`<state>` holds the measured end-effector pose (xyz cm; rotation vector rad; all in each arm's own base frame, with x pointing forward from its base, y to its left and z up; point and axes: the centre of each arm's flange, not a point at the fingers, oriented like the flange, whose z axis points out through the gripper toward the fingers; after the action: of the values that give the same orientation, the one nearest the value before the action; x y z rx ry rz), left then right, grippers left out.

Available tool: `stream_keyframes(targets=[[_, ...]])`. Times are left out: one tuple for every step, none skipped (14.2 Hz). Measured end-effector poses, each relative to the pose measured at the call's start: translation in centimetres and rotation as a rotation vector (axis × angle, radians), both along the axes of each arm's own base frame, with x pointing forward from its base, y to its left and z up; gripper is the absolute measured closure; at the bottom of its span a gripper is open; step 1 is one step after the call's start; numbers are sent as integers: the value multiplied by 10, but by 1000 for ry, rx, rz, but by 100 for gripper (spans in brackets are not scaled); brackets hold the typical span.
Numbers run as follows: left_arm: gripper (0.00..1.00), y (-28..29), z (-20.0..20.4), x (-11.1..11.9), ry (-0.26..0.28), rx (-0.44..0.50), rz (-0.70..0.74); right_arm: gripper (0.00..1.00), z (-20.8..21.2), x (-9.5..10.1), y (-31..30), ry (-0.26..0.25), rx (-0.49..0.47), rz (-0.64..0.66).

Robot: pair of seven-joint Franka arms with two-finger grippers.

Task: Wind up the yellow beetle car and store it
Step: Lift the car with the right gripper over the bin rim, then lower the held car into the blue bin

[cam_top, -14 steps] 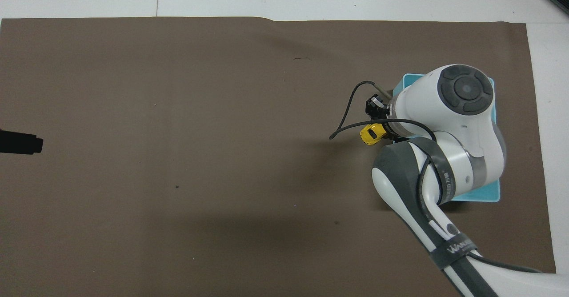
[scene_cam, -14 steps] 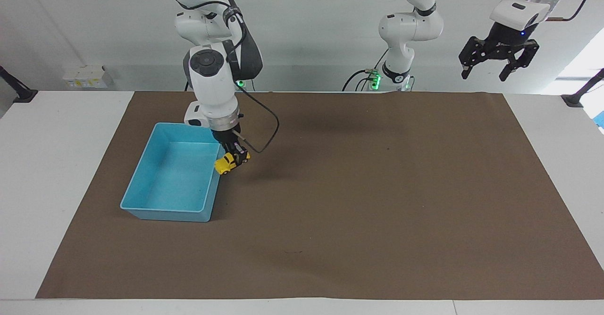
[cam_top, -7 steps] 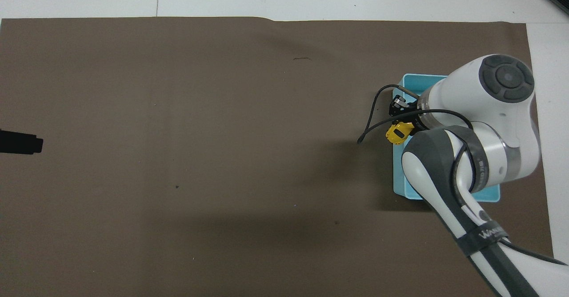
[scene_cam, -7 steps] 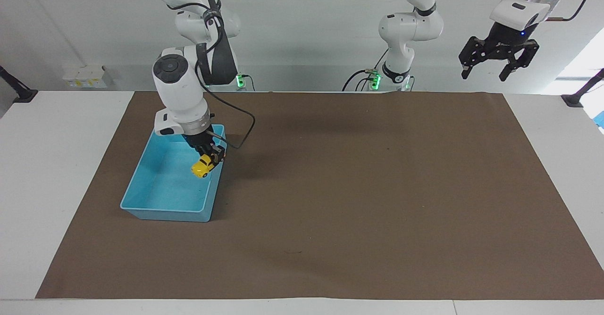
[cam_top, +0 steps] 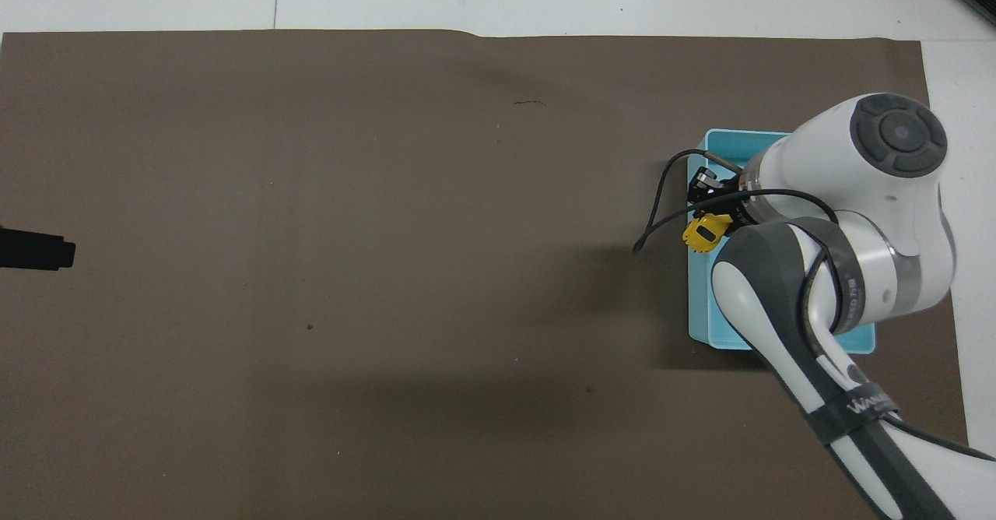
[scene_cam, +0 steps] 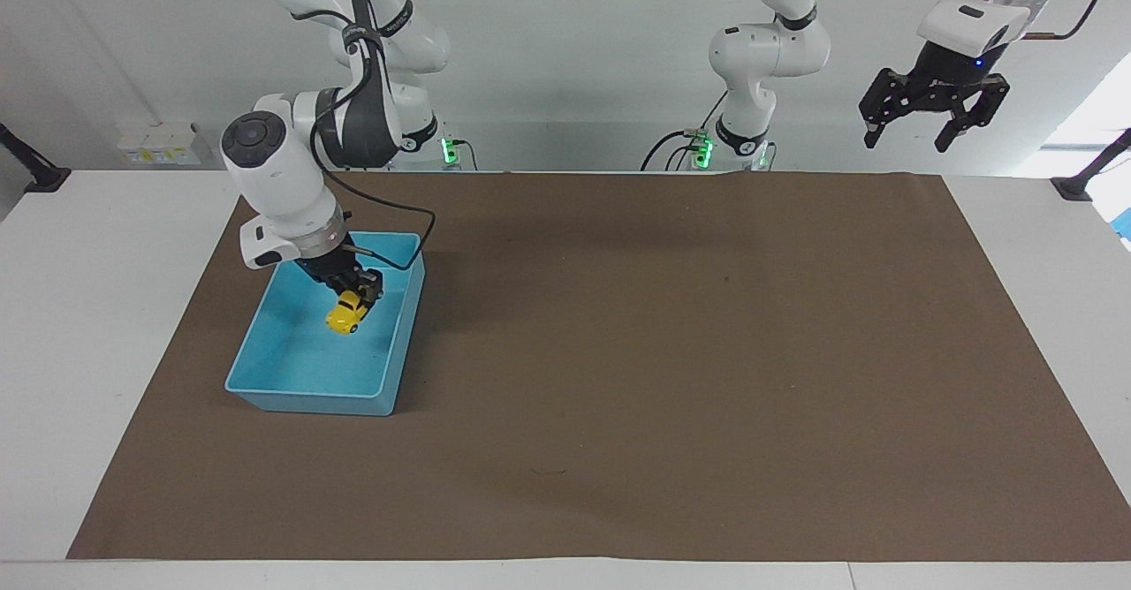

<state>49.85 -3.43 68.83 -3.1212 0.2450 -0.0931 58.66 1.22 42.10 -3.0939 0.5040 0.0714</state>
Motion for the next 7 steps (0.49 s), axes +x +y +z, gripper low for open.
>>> stream_keyframes(targets=[[0, 0, 0, 0, 0, 0, 0, 53, -1, -3, -4, 4, 2, 42], [0, 0, 0, 0, 0, 0, 0, 53, -2, -5, -9, 7, 3, 87], [0, 0, 0, 0, 0, 0, 0, 53, -3, -7, -14, 9, 6, 137], [0, 0, 0, 0, 0, 0, 0, 53, -3, -9, -20, 9, 8, 179], [0, 0, 0, 0, 0, 0, 0, 53, -3, -11, -26, 10, 9, 207], [0, 0, 0, 0, 0, 0, 0, 53, -4, -12, -32, 11, 10, 223], [0, 0, 0, 0, 0, 0, 0, 53, -6, -15, -35, 9, 10, 228]])
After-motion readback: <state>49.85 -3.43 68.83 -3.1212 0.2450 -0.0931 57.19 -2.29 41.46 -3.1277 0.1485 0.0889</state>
